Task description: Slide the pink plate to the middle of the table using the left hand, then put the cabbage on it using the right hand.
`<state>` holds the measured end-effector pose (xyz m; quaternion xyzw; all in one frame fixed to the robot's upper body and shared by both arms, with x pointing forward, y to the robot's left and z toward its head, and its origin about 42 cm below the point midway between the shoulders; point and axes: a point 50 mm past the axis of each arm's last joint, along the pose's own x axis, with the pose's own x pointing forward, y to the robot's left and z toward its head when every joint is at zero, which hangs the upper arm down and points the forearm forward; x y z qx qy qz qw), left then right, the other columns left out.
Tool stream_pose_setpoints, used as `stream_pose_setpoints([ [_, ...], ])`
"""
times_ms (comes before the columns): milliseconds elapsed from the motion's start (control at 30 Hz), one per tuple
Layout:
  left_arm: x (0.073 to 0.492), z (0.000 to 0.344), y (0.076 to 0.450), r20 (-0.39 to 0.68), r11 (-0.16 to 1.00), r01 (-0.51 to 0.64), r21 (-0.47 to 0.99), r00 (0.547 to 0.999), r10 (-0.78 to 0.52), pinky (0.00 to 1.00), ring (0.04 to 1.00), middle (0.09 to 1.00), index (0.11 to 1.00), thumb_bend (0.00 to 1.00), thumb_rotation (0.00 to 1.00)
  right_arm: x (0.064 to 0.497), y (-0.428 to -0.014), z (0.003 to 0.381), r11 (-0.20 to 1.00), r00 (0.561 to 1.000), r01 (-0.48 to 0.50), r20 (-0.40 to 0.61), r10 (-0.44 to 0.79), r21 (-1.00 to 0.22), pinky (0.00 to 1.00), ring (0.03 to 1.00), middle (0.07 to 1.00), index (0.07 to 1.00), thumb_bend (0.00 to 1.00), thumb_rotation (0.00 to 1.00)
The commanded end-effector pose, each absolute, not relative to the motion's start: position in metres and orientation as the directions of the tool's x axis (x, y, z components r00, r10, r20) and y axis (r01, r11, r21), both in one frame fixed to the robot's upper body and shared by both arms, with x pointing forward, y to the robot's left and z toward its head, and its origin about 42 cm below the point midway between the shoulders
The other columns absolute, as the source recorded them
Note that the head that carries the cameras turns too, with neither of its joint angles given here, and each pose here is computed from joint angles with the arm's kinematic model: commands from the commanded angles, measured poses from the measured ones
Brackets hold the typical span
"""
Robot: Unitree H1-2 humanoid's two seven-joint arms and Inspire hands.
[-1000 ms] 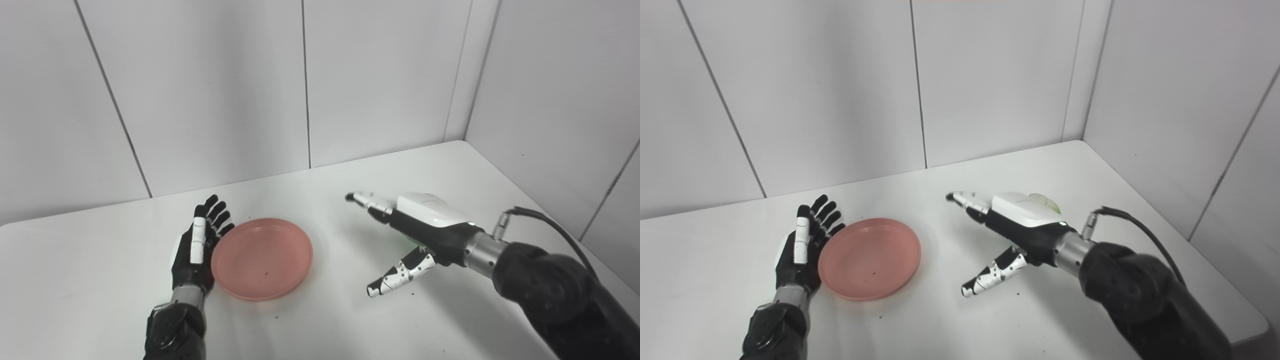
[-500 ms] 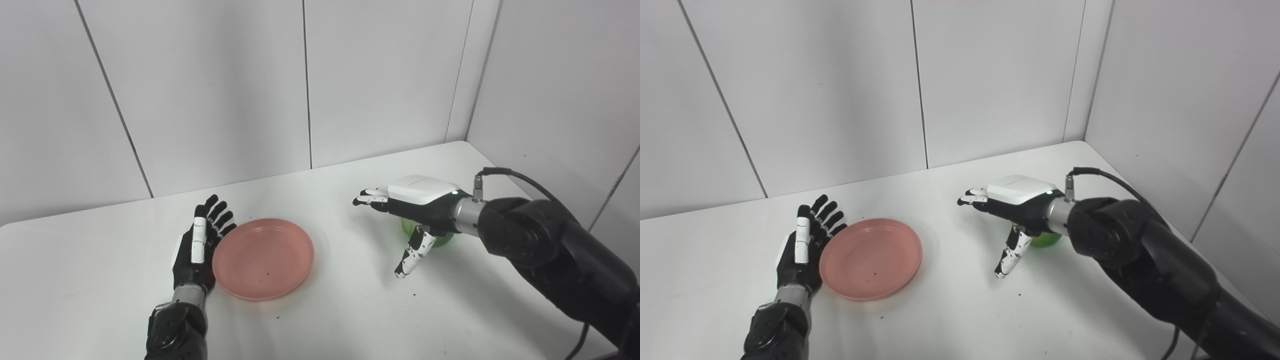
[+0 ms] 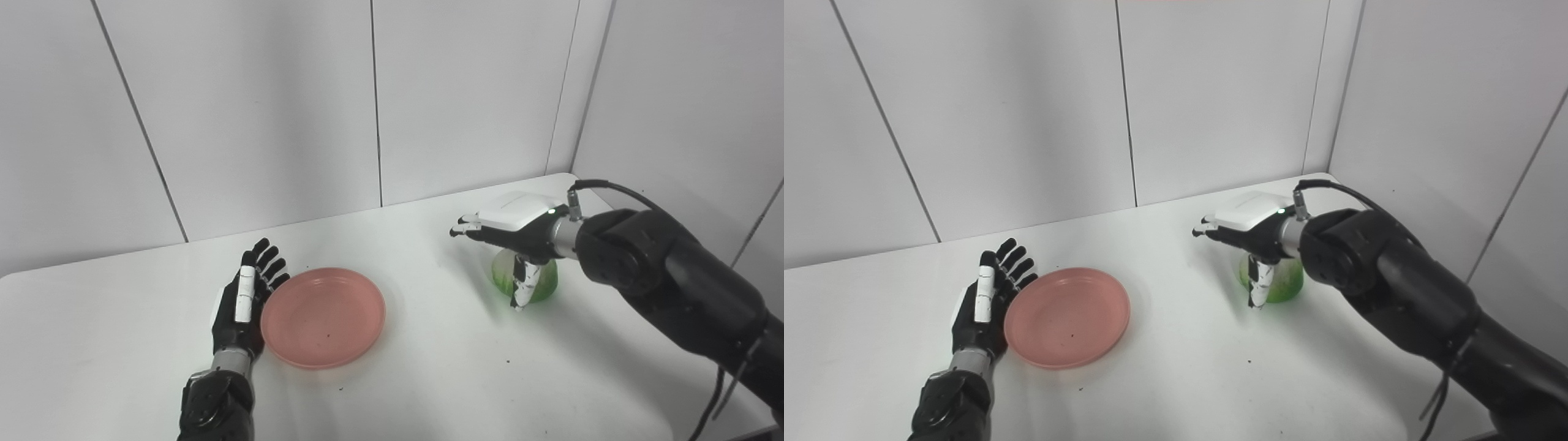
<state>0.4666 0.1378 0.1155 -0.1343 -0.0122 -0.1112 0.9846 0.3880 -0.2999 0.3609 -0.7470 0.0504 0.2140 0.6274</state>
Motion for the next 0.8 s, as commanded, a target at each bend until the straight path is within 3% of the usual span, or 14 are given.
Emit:
stream_pose_setpoints([
  [0,0.459,0.1,0.139,0.003,0.935,0.209,-0.287,0.976,-0.217,0.83,0.876,0.894,0.856,0.93,0.84,0.391,-0.306,0.393,-0.234,0.935,-0.262,-0.306,0.177,-0.936,0.82,0.939,0.978,0.941,1.0,0.0],
  [233,0.459,0.1,0.141,0.007,0.936,0.209,-0.284,0.976,-0.216,0.84,0.882,0.898,0.855,0.93,0.84,0.405,-0.314,0.391,-0.224,0.943,-0.279,-0.31,0.118,-0.934,0.82,0.922,0.971,0.945,1.0,0.0],
  [767,0.461,0.101,0.146,0.008,0.937,0.21,-0.28,0.976,-0.216,0.83,0.877,0.901,0.859,0.93,0.82,0.442,-0.323,0.389,-0.212,0.919,-0.383,-0.394,0.011,-0.899,0.66,0.875,0.955,0.953,1.0,0.08],
])
